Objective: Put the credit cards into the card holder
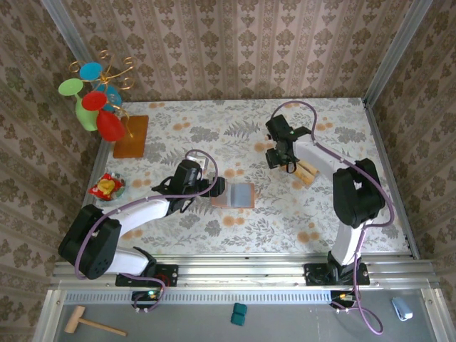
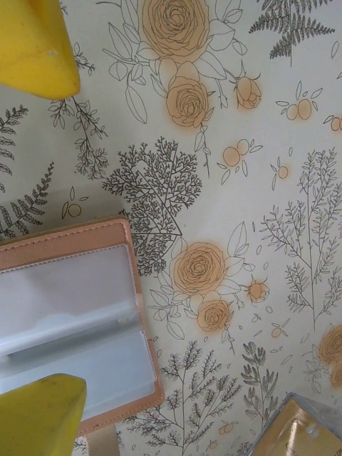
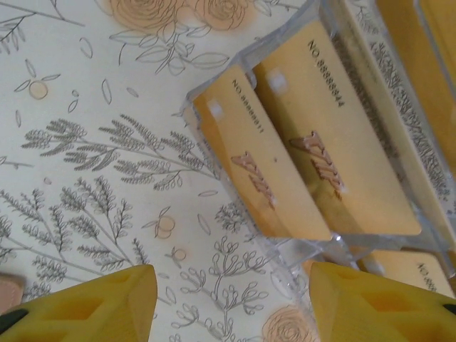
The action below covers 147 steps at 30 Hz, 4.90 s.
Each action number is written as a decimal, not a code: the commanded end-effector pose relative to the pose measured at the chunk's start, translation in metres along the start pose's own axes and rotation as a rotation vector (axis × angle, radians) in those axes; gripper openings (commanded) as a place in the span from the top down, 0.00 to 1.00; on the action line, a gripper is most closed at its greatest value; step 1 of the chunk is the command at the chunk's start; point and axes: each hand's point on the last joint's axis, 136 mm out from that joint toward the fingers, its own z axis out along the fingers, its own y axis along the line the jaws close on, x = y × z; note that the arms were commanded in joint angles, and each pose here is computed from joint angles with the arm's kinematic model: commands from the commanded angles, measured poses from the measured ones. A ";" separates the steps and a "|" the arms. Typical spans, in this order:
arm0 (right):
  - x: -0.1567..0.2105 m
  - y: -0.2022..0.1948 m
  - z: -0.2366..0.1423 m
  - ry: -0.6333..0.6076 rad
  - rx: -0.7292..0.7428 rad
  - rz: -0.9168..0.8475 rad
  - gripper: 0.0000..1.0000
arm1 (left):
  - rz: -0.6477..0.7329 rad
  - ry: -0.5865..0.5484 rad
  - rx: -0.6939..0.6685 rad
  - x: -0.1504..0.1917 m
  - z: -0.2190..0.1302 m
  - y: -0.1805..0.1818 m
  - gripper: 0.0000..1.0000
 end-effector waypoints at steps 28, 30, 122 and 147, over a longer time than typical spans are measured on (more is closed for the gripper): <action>0.003 -0.005 0.038 0.091 0.042 -0.051 0.49 | -0.014 0.009 0.023 0.002 0.008 -0.005 0.00; 0.003 -0.004 0.036 0.087 0.032 -0.049 0.52 | -0.014 0.008 0.024 0.002 0.008 -0.005 0.00; -0.076 -0.040 -0.005 0.062 0.270 -0.207 0.61 | -0.016 0.027 0.039 0.002 0.018 -0.010 0.00; 0.000 -0.038 -0.041 0.061 0.128 -0.039 0.65 | -0.033 0.028 0.050 0.007 0.022 -0.007 0.00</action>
